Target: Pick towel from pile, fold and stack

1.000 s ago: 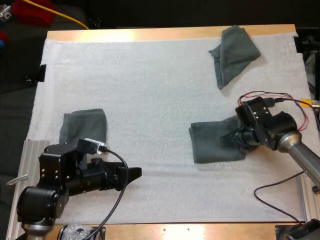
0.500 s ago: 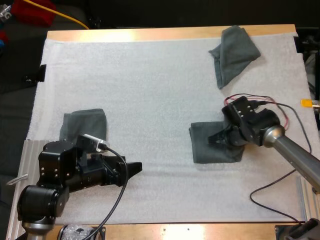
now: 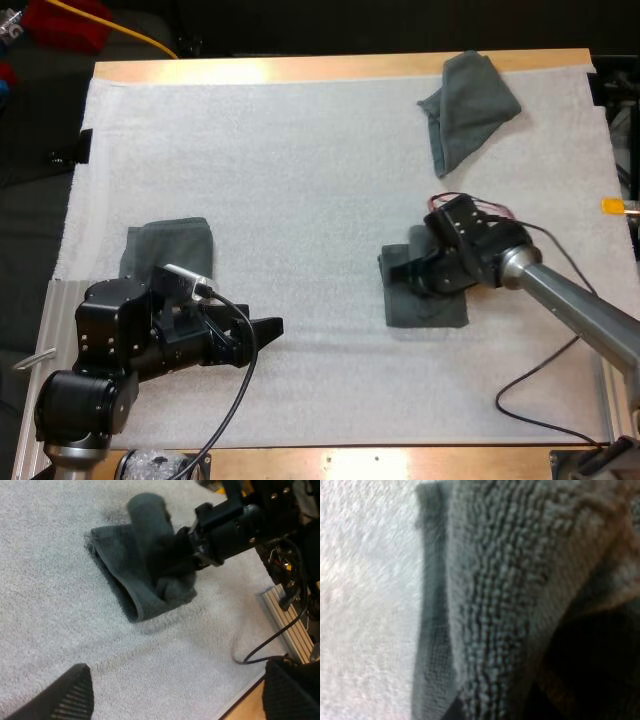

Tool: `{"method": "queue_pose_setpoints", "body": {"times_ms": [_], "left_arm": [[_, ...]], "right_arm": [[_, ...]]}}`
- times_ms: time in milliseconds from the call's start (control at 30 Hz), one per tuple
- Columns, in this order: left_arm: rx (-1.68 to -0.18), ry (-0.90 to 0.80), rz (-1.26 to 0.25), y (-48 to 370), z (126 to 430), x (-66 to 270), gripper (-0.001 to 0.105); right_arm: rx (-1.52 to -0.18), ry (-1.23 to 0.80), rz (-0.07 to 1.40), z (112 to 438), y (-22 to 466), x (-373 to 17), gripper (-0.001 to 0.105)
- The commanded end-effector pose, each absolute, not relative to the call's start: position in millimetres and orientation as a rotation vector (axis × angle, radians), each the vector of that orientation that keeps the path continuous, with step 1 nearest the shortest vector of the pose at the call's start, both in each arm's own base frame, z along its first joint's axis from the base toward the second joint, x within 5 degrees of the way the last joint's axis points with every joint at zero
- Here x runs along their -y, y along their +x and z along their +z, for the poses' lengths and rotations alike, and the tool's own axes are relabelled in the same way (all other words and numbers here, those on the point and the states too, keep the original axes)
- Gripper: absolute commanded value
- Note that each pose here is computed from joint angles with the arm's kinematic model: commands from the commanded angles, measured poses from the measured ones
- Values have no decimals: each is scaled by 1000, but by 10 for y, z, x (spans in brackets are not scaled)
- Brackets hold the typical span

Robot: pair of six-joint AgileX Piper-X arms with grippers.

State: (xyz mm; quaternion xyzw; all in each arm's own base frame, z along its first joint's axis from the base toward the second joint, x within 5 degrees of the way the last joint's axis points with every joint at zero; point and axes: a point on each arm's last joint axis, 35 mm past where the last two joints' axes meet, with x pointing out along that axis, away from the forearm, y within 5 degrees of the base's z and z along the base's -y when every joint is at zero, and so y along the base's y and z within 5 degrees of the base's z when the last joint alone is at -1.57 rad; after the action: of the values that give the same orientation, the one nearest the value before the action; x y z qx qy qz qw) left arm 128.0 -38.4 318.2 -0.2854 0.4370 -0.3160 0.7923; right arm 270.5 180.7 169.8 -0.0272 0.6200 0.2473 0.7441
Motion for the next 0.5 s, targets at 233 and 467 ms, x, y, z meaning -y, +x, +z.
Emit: {"method": "queue_pose_setpoints", "body": {"times_ms": [233,467], "left_arm": [[-928,-615,-687,1285,3212,391,68],[-928,-616,-690,1285,3212,391,68]], "right_arm": [[-1403,-39,542,1523,2715,-1912,11],[-1371,-4,588,1623,2725,-1935,66]]}}
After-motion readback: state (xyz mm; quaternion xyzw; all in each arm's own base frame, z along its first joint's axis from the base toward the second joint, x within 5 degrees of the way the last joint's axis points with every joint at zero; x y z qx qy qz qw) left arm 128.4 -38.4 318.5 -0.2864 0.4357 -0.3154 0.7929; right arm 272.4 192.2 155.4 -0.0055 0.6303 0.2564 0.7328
